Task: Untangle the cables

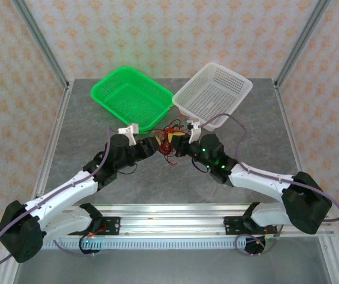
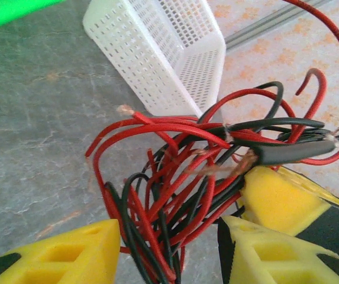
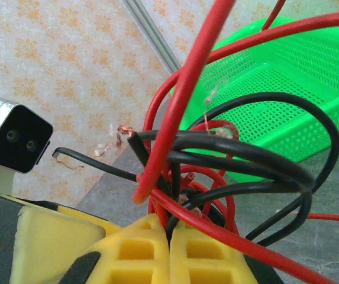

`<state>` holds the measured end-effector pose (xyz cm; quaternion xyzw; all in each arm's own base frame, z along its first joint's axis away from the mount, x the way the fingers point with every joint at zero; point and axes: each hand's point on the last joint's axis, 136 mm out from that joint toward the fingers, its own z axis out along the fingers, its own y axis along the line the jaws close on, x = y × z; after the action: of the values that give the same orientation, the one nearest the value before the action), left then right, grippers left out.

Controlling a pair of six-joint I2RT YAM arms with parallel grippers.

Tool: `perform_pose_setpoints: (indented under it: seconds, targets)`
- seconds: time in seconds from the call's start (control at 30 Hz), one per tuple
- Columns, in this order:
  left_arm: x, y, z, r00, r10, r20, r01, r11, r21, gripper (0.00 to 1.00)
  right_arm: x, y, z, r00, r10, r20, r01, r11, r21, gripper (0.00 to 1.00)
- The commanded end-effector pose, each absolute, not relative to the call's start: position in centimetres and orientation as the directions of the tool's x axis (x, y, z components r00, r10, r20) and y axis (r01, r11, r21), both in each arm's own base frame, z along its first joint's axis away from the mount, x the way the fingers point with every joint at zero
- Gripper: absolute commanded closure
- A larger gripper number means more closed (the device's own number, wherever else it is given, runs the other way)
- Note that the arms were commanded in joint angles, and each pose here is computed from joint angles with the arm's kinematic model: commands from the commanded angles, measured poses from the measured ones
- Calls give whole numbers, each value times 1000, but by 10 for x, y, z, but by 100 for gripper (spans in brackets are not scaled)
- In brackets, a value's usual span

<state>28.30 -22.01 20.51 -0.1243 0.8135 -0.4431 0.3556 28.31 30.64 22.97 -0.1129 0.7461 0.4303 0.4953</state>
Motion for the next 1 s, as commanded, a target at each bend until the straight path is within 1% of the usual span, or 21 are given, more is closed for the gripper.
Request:
perform_pose_setpoints:
  seconds: [0.0,0.17,0.3,0.47,0.57,0.63,0.67,0.7,0.73,0.77,0.97]
  targets:
    - [283,-225,202,-728,-519,-447,118,548,-828,54,284,306,251,-430,300,-851,-632,574,521,100]
    - [284,-225,186,-742,-507,-439,93,571,-816,54,284,307,251,-431,301,-851,-632,572,523,100]
    - [287,-227,183,-741,-508,-440,95,569,-817,55,283,307,252,-433,307,-848,-633,566,528,100]
    - [295,-230,184,-728,-518,-450,105,564,-819,61,281,306,252,-443,325,-836,-631,549,548,100]
    - [298,-235,182,-735,-518,-438,110,546,-831,67,280,304,254,-445,346,-826,-626,539,563,100]
    - [299,-239,180,-741,-519,-426,116,526,-843,72,279,302,256,-445,362,-819,-620,536,573,100]
    - [300,-241,180,-743,-521,-420,120,514,-849,79,279,301,256,-446,370,-815,-616,534,579,100]
    - [300,-242,180,-743,-525,-414,121,504,-855,89,279,299,256,-446,379,-811,-611,534,585,100]
    - [300,-243,179,-743,-530,-409,121,495,-861,98,279,297,257,-446,385,-808,-606,533,590,100]
    - [301,-243,180,-739,-537,-406,122,486,-865,100,279,296,256,-449,394,-802,-598,534,597,100]
    - [302,-235,193,-690,-588,-422,144,460,-876,100,279,282,236,-490,434,-756,-514,557,653,100]
